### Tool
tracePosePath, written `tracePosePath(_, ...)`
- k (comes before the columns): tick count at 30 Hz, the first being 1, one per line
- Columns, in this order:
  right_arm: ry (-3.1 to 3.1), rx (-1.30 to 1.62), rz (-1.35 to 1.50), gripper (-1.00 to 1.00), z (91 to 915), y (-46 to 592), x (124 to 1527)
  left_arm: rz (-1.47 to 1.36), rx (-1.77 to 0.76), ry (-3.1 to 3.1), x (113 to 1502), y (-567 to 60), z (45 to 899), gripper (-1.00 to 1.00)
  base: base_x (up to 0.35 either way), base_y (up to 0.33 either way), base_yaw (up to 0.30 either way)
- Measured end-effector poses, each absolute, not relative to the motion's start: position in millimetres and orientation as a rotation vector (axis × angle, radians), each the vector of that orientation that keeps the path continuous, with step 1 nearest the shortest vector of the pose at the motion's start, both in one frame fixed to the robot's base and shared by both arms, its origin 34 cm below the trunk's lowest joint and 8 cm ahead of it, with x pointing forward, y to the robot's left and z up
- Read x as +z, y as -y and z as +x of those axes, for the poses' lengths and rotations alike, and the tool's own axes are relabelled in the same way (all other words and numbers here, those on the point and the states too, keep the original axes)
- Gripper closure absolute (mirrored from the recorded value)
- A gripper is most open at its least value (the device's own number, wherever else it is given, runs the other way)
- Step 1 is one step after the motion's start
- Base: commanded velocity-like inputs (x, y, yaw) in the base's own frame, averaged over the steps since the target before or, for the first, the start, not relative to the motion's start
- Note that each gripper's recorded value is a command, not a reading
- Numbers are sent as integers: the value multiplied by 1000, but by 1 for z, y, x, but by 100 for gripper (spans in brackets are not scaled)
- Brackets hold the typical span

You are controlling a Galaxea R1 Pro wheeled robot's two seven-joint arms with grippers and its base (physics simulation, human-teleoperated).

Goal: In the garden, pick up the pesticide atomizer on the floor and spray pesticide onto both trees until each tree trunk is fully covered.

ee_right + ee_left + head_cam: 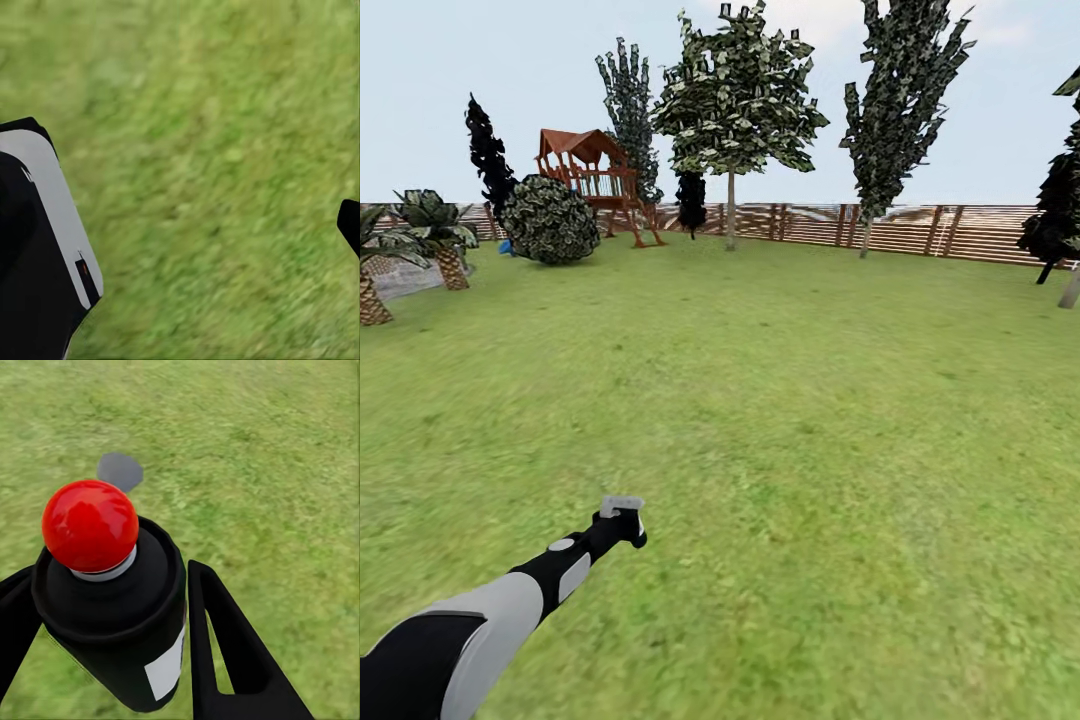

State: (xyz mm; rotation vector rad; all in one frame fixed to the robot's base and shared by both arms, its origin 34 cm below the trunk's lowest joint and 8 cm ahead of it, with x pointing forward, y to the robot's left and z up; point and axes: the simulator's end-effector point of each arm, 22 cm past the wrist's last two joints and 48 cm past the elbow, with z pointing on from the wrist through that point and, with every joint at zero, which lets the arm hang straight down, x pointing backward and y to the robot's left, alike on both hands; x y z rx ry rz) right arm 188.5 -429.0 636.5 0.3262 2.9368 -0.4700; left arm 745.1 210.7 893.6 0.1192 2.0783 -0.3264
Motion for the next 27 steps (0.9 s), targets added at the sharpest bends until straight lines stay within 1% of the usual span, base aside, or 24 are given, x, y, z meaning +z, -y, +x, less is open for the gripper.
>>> tracePosePath(27,-2937,-470,327,-100,188,429,636,119,-328,-2078,894,-210,745,100,350,0,0)
